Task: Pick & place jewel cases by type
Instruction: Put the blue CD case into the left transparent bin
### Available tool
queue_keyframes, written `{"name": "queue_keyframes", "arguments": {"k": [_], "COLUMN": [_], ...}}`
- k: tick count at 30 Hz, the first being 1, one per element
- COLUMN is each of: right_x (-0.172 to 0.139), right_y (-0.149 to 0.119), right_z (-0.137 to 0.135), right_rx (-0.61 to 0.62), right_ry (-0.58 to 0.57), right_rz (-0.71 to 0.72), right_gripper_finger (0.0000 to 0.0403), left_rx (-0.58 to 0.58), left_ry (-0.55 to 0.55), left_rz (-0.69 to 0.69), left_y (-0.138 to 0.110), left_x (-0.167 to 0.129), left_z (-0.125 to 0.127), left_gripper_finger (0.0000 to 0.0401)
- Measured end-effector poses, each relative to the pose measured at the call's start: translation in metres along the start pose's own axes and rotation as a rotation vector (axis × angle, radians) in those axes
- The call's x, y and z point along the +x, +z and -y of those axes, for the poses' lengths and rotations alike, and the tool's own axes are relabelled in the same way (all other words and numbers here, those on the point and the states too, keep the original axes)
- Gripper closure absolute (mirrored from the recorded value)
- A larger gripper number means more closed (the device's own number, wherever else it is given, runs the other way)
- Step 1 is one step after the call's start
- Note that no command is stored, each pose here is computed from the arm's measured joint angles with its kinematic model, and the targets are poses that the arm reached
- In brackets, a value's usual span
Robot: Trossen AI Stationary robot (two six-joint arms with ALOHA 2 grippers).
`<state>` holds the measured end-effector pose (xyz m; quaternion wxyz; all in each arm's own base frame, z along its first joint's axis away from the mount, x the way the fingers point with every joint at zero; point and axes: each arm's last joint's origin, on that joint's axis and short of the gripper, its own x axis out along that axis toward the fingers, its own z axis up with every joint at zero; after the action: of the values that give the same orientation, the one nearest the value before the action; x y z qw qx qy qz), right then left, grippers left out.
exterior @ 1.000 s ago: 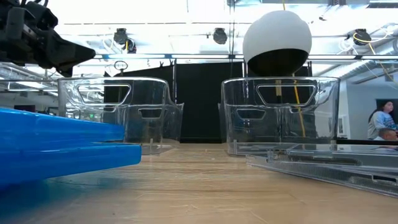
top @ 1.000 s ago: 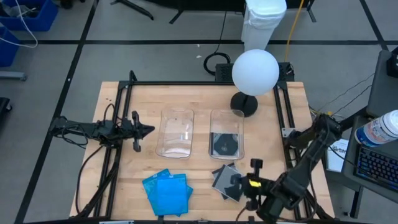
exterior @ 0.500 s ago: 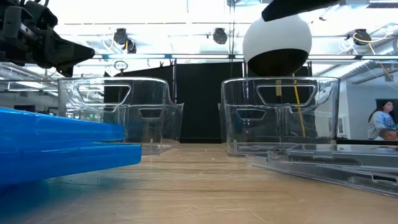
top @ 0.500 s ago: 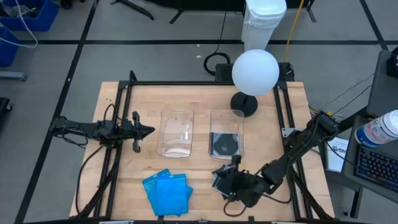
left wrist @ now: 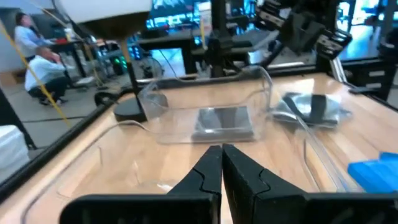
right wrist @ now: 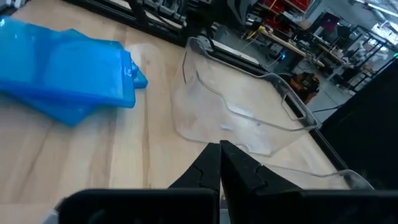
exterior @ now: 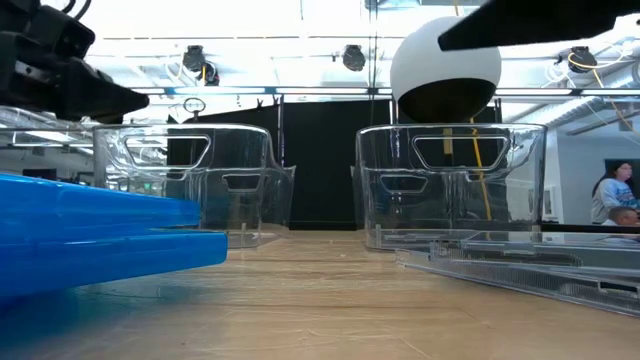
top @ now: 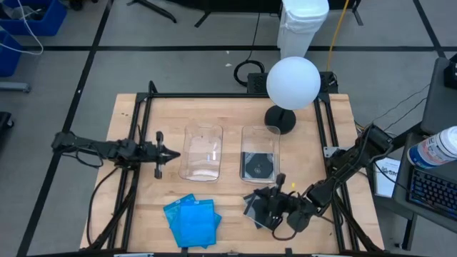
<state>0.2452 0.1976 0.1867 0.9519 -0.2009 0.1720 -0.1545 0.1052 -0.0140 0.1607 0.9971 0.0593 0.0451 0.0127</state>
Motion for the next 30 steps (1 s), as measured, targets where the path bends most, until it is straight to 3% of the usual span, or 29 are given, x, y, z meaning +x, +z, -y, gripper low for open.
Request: {"name": "queue_keyframes", "arguments": {"k": [9, 15, 18, 22, 26, 30], "right_x": [-0.019, -0.042, -0.044, -0.046, -0.046, -0.052], "right_y": [0.006, -0.023, -0.038, -0.056, -0.068, -0.070], "right_z": [0.014, 0.048, 0.076, 0.110, 0.136, 0.149], "right_rx": [-0.002, 0.129, 0.246, 0.291, 0.313, 0.282], "right_ry": [-0.024, -0.028, 0.115, 0.369, 0.434, 0.599], "right_rz": [0.035, 0.092, 0.155, 0.315, 0.339, 0.373], "right_gripper_finger": [0.0403, 0.0403, 0.0403, 0.0403, 0.0403, 0.0403], "left_rx": [-0.006, 0.053, 0.090, 0.109, 0.105, 0.100], "left_ry": [-0.084, -0.040, -0.012, -0.039, -0.068, -0.083], "left_rz": [0.044, 0.053, 0.038, 0.052, 0.066, 0.063], "left_y": [0.005, 0.017, 0.026, 0.044, 0.059, 0.067], "left_x": [0.006, 0.008, 0.010, 0.012, 0.015, 0.018], "left_z": [0.007, 0.018, 0.022, 0.028, 0.033, 0.036], "left_gripper_finger": [0.0380, 0.0380, 0.0380, 0.0380, 0.0380, 0.0380]}}
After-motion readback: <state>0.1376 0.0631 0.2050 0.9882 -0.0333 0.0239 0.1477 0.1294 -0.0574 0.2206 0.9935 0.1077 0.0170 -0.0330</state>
